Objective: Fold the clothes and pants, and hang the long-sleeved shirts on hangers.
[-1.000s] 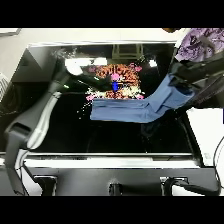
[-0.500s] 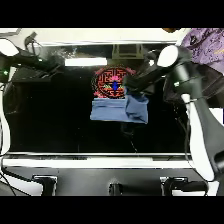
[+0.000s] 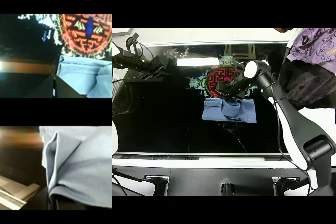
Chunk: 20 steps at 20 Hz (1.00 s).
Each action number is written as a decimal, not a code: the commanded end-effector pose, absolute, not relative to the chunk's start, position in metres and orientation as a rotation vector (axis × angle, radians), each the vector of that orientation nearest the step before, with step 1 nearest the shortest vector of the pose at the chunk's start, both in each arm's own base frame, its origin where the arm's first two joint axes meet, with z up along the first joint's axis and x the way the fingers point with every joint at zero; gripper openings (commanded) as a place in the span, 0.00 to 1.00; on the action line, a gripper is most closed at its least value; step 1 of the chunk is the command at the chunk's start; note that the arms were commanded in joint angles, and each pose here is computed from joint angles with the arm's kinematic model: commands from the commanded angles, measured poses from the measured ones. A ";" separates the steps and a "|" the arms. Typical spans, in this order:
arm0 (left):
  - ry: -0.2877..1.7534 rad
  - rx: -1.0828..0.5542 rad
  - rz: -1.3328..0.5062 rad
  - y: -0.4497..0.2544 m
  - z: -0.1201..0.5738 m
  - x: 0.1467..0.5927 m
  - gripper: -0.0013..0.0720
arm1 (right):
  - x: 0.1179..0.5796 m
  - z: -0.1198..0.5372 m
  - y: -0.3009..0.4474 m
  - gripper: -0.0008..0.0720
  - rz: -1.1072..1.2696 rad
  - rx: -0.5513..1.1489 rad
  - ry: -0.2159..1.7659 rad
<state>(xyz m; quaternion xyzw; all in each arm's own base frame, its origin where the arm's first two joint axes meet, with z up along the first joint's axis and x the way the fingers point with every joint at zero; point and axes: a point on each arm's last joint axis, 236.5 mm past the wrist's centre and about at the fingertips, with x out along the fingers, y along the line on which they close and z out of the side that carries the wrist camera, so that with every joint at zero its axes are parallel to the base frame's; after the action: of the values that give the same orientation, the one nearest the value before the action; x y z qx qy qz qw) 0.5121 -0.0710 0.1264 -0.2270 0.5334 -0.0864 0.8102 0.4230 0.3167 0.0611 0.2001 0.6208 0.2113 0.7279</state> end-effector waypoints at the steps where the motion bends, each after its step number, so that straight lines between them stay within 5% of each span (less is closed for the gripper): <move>1: 1.164 -0.488 -0.178 -0.070 0.119 0.509 0.04 | 0.430 0.062 0.340 0.16 0.547 0.503 1.336; 3: 1.164 -0.488 -0.177 -0.070 0.118 0.509 0.04 | 0.429 0.073 0.354 0.56 0.624 0.526 1.308; 4: 1.164 -0.488 -0.177 -0.070 0.118 0.509 0.04 | 0.426 0.082 0.362 0.68 0.680 0.537 1.289; 9: 1.164 -0.488 -0.176 -0.070 0.118 0.509 0.04 | 0.451 0.167 0.341 0.69 0.756 0.489 1.063; 13: 1.163 -0.488 -0.177 -0.070 0.118 0.509 0.04 | 0.487 0.206 0.228 0.74 0.609 0.498 0.972; 16: 1.163 -0.488 -0.176 -0.069 0.118 0.509 0.04 | 0.498 0.182 0.116 0.78 0.474 0.521 1.026; 20: 1.162 -0.490 -0.173 -0.068 0.118 0.510 0.04 | 0.480 0.106 0.033 0.78 0.431 0.753 1.151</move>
<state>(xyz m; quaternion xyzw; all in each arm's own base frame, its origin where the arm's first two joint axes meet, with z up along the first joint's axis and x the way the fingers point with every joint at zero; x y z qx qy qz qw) 0.5095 -0.0687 0.1182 -0.2283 0.5428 -0.0818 0.8041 0.4994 0.0871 0.1463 0.2873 0.5020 0.2030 0.7901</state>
